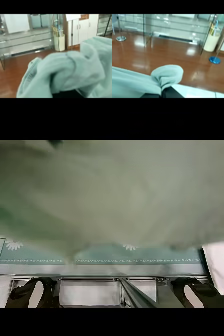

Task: Fold the shirts.

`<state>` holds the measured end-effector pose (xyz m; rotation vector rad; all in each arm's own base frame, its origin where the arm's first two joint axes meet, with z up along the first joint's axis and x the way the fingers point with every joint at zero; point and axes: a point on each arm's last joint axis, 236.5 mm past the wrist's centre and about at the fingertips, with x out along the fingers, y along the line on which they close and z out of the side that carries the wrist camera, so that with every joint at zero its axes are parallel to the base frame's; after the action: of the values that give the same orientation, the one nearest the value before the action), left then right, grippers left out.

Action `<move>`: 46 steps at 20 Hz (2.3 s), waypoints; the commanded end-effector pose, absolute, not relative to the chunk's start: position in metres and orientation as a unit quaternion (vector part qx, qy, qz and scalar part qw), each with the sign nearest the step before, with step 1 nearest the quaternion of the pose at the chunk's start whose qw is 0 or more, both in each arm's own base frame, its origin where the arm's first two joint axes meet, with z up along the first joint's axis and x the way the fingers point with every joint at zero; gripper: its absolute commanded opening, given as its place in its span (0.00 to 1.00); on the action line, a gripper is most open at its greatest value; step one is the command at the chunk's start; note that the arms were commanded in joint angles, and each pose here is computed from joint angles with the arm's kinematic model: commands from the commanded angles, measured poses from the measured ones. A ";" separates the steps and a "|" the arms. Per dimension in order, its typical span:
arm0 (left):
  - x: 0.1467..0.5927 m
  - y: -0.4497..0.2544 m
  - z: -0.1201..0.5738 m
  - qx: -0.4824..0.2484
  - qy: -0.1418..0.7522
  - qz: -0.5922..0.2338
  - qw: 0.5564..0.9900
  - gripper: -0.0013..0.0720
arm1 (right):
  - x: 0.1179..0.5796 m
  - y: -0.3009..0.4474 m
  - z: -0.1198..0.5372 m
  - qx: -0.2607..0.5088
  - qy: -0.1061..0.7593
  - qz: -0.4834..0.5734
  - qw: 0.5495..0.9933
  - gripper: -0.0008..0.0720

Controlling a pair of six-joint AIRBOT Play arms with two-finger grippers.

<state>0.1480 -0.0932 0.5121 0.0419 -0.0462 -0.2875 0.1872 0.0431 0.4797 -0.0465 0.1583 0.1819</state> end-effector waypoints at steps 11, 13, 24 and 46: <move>0.406 -0.040 0.171 -0.257 0.273 -0.121 0.919 0.04 | 0.427 0.080 0.184 0.116 0.357 0.160 0.913 0.04; 0.455 -0.039 0.127 -0.260 0.289 -0.100 0.916 0.04 | 0.483 0.068 0.147 0.132 0.354 0.131 0.917 0.04; 0.548 -0.102 0.032 -0.260 0.419 -0.176 0.852 0.69 | 0.588 0.081 0.051 0.250 0.415 0.133 0.865 0.58; 0.328 0.029 -0.081 -0.492 0.574 -0.063 0.651 0.70 | 0.341 -0.009 -0.038 0.445 0.513 0.082 0.729 0.57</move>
<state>0.3113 0.0383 -0.0769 -1.0581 1.3514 -0.1384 0.3459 -0.0171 -0.0389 0.9521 1.1355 0.1549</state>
